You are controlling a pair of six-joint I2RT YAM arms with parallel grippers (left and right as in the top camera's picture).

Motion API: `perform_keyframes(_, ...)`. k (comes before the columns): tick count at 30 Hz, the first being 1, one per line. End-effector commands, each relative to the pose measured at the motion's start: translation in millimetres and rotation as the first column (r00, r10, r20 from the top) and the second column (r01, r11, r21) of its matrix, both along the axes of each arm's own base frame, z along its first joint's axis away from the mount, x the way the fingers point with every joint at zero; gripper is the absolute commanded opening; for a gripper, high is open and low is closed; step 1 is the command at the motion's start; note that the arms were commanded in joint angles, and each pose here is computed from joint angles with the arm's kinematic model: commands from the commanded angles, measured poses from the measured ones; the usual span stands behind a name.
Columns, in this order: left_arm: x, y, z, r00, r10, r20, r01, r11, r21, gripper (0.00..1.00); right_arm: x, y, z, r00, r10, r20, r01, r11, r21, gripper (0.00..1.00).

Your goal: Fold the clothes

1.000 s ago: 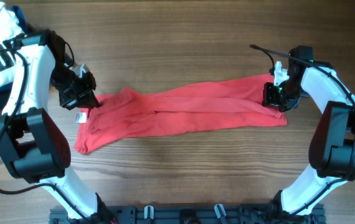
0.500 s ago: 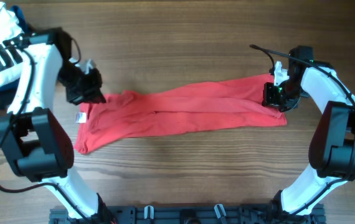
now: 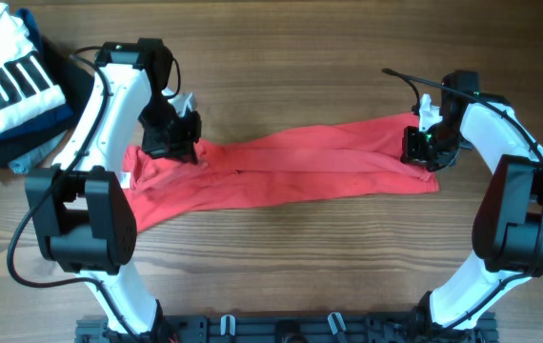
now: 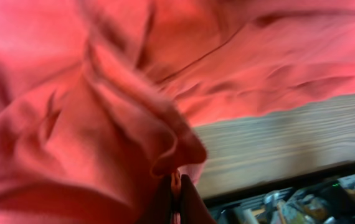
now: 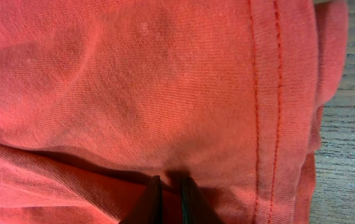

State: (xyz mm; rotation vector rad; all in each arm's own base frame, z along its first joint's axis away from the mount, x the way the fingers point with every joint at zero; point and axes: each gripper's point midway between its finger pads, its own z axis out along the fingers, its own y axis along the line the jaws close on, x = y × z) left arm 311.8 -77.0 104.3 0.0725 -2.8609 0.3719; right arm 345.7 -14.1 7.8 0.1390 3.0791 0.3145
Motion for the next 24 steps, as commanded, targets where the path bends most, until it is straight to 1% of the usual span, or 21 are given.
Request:
perform_keyframes(1, -11.0, 28.5, -2.0, 0.999, -0.015, -0.045, 0.021, 0.991, 0.134, 0.04, -4.5, 4.4, -6.0, 1.000, -0.003, -0.023, 0.003, 1.000, 0.023, 0.11)
perform_keyframes(4, -12.9, 45.0, -2.3, 0.997, 0.051, -0.058, -0.038, 0.976, 0.215, 0.04, -4.4, 4.4, -5.9, 1.000, -0.003, -0.023, 0.003, 1.000, 0.023, 0.11)
perform_keyframes(7, -11.4, 52.8, -2.8, 0.996, 0.077, -0.054, -0.063, 0.971, 0.231, 0.19, -4.5, 4.4, -5.9, 1.000, -0.003, -0.023, 0.003, 1.000, 0.023, 0.11)
perform_keyframes(8, -10.4, 54.4, -3.0, 0.995, 0.082, -0.050, -0.069, 0.971, 0.231, 0.29, -4.6, 4.4, -6.0, 1.000, -0.003, -0.023, 0.003, 1.000, 0.023, 0.11)
perform_keyframes(9, -9.1, 56.1, -3.4, 0.995, 0.088, -0.045, -0.076, 0.970, 0.231, 0.45, -4.6, 4.4, -6.0, 1.000, -0.003, -0.023, 0.003, 1.000, 0.023, 0.11)
perform_keyframes(10, -7.9, 57.0, -3.7, 0.995, 0.092, -0.040, -0.080, 0.970, 0.230, 0.53, -4.6, 4.4, -6.0, 1.000, -0.003, -0.023, 0.003, 1.000, 0.023, 0.11)
perform_keyframes(13, 1.2, 59.7, -6.1, 0.993, 0.116, -0.003, -0.112, 0.967, 0.231, 0.60, -4.6, 4.4, -6.0, 1.000, -0.003, -0.023, 0.003, 1.000, 0.023, 0.11)
perform_keyframes(15, 11.1, 60.5, -8.3, 0.991, 0.129, 0.037, -0.134, 0.965, 0.226, 0.63, -4.6, 4.5, -6.0, 1.000, -0.003, -0.024, 0.004, 1.000, 0.024, 0.11)
perform_keyframes(16, 18.8, 60.2, -9.8, 0.988, 0.136, 0.068, -0.148, 0.964, 0.222, 0.63, -4.7, 4.5, -6.0, 1.000, -0.003, -0.024, 0.004, 1.000, 0.024, 0.11)
perform_keyframes(17, 24.4, 60.2, -10.7, 0.985, 0.149, 0.090, -0.166, 0.961, 0.221, 0.67, -4.7, 4.5, -6.0, 1.000, -0.003, -0.024, 0.004, 1.000, 0.024, 0.11)
perform_keyframes(19, 41.2, 59.8, -12.6, 0.971, 0.179, 0.156, -0.210, 0.955, 0.210, 0.70, -4.8, 4.5, -6.0, 1.000, -0.003, -0.024, 0.003, 1.000, 0.024, 0.11)
perform_keyframes(21, 56.6, 59.5, -13.3, 0.955, 0.207, 0.215, -0.250, 0.948, 0.196, 0.70, -4.9, 4.5, -6.0, 1.000, -0.003, -0.025, 0.004, 1.000, 0.024, 0.11)
perform_keyframes(24, 74.8, 59.2, -15.8, 0.928, 0.252, 0.274, -0.306, 0.936, 0.177, 0.66, -4.8, 4.5, -6.0, 1.000, -0.003, -0.024, 0.003, 1.000, 0.024, 0.11)
